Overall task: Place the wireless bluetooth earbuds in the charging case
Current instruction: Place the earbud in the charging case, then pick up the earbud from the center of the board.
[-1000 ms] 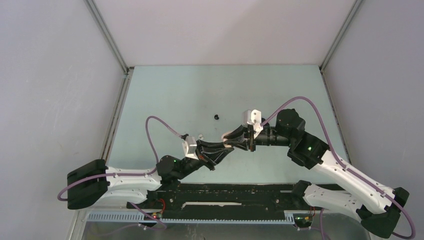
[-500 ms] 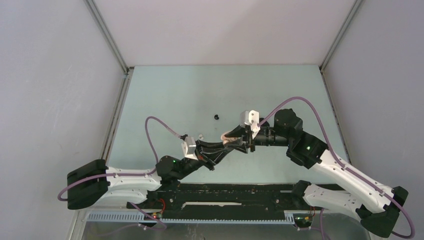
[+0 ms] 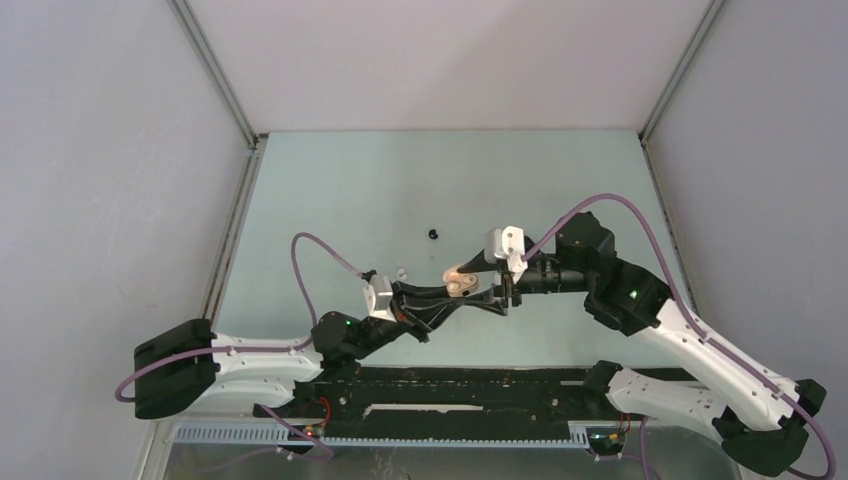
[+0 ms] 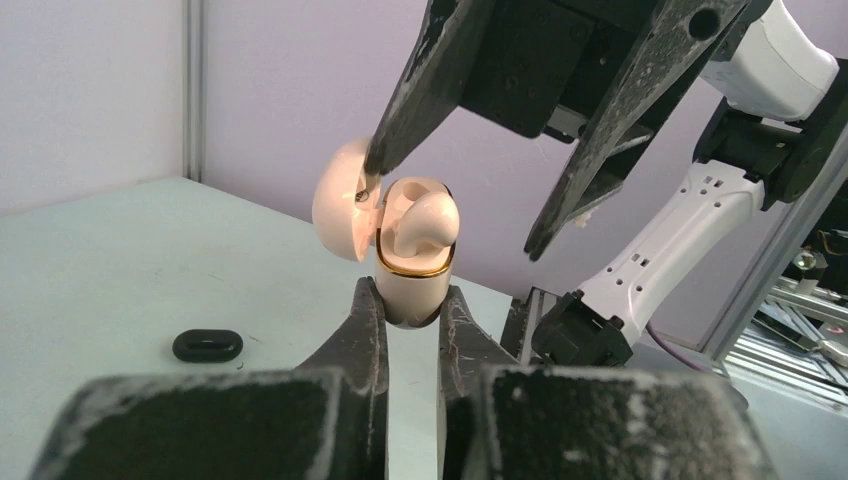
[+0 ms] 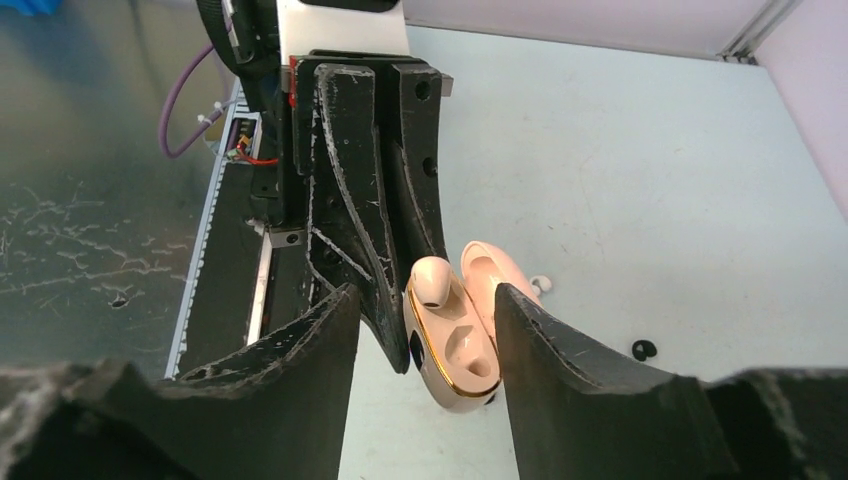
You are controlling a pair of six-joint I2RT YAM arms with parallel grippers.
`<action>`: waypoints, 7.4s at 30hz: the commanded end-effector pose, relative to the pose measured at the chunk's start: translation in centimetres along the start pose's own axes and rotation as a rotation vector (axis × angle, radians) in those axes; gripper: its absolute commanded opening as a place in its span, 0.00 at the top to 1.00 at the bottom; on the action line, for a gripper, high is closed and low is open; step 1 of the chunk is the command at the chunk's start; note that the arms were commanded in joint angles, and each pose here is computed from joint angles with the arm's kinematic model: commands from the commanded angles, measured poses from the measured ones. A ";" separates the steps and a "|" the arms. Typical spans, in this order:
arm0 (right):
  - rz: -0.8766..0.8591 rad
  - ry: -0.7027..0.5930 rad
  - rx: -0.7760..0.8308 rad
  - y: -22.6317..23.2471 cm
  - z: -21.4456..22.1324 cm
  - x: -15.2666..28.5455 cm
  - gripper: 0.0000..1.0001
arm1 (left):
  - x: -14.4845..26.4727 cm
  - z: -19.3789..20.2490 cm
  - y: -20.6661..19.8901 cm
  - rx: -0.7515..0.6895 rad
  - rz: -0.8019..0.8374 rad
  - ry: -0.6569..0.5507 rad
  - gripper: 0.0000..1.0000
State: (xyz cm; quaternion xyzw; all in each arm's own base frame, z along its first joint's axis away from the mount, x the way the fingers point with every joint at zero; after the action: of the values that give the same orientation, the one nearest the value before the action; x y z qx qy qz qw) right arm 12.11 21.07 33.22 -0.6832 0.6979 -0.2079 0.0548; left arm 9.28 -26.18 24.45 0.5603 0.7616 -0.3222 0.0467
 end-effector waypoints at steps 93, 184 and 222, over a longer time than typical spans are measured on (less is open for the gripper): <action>0.067 0.324 -0.391 -5.9 10.7 5.8 0.51 | 6.5 0.1 3.6 -0.177 -0.421 0.194 1.00; -0.262 0.723 -0.270 -2.0 23.4 -11.7 0.62 | 9.4 -3.4 1.1 -0.151 -0.327 0.221 1.00; -0.225 0.822 -0.253 -2.5 25.2 -14.3 0.66 | 9.3 -3.3 0.9 -0.152 -0.321 0.240 1.00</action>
State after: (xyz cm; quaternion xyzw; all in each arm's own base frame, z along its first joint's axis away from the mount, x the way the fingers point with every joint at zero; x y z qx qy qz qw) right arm 24.56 28.47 8.31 -0.6069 0.6112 -0.3742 -0.3438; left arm 7.73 -16.53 20.82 0.4515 0.8692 -0.1867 -0.0764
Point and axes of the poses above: each gripper's point midway between its finger pads, its own x axis back along the fingers, its own y axis along the line the jaws close on, z = x × y, the point moved 8 cm from there along x, back along the fingers, and after that the axes turned 14 degrees about x, right-handed, at the moved point
